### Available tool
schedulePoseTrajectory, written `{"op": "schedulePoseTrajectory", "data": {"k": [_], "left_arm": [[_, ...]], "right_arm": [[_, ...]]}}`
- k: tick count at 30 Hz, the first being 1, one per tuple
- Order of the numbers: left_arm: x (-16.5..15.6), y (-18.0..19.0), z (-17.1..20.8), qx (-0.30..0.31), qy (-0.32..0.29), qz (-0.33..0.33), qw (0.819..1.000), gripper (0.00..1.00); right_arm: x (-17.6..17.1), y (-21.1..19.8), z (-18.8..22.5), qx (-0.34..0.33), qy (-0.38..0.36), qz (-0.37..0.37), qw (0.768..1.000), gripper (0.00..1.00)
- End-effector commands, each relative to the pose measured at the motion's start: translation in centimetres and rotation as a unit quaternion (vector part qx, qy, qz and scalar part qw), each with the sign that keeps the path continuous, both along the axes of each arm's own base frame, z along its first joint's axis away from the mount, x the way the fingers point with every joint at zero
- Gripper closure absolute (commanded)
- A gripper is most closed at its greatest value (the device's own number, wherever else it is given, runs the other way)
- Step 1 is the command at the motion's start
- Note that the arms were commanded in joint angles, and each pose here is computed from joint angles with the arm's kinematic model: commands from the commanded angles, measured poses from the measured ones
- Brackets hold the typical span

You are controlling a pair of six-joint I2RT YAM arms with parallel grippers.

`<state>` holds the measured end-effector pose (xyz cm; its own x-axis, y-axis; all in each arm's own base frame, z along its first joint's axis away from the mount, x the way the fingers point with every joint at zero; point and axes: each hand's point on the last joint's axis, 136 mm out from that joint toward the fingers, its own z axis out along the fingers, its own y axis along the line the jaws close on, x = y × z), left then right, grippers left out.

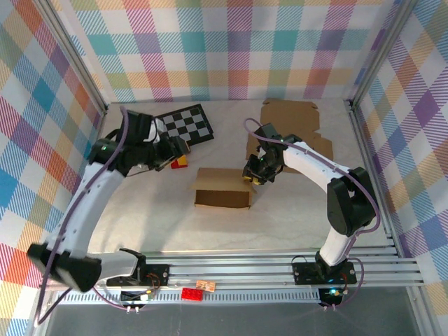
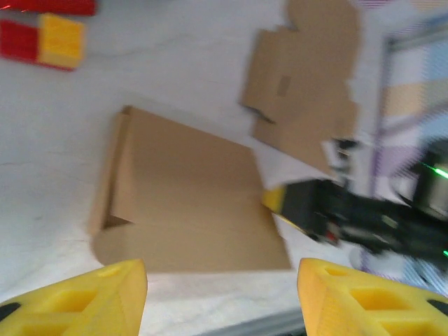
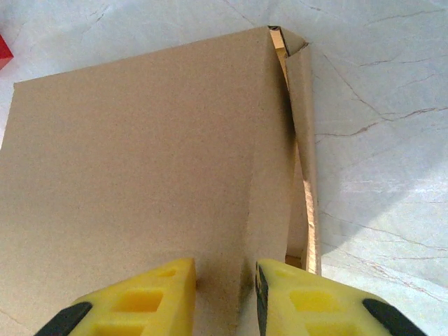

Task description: Fold the paper box

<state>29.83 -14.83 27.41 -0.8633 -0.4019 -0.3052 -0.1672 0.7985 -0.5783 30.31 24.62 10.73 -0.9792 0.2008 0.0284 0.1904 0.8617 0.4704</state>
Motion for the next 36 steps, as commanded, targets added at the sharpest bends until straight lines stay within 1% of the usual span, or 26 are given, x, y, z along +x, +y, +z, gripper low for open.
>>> {"op": "schedulePoseTrajectory", "data": {"k": [1, 3, 5, 8, 16, 24, 27, 33, 36], "left_arm": [[0.7, 0.7, -6.8, 0.058, 0.092, -0.017, 0.994, 0.42], [1.3, 0.3, -9.7, 0.069, 0.126, -0.033, 0.989, 0.42], [1.8, -0.4, -12.1, 0.065, 0.146, -0.051, 0.986, 0.43], [1.9, -1.4, -14.3, 0.055, 0.157, -0.065, 0.984, 0.44], [0.4, -1.6, -17.8, 0.061, 0.178, -0.078, 0.979, 0.47], [-0.2, -1.8, -19.7, 0.065, 0.185, -0.085, 0.977, 0.46], [-0.4, -1.8, -20.3, 0.07, 0.191, -0.089, 0.975, 0.46], [-0.5, -2.2, -21.0, 0.075, 0.19, -0.096, 0.974, 0.46], [-0.6, -2.4, -21.2, 0.077, 0.191, -0.099, 0.974, 0.46]], "right_arm": [[0.1, 0.3, 0.6, -0.006, -0.009, 0.017, 1.0, 0.71], [0.2, 0.3, 0.5, -0.009, -0.008, 0.019, 1.0, 0.71], [0.3, 0.2, 0.2, -0.011, -0.006, 0.019, 1.0, 0.71], [0.2, 0.3, 0.0, -0.011, -0.004, 0.021, 1.0, 0.71], [0.1, 0.1, -0.5, -0.018, -0.001, 0.022, 1.0, 0.71], [-0.5, -0.4, -1.3, -0.031, 0.005, 0.04, 0.999, 0.69], [-0.8, -0.8, -1.6, -0.043, 0.006, 0.051, 0.998, 0.66], [-1.4, -2.0, -1.7, -0.065, -0.007, 0.073, 0.995, 0.48], [-1.7, -2.2, -2.3, -0.071, -0.007, 0.089, 0.994, 0.42]]}}
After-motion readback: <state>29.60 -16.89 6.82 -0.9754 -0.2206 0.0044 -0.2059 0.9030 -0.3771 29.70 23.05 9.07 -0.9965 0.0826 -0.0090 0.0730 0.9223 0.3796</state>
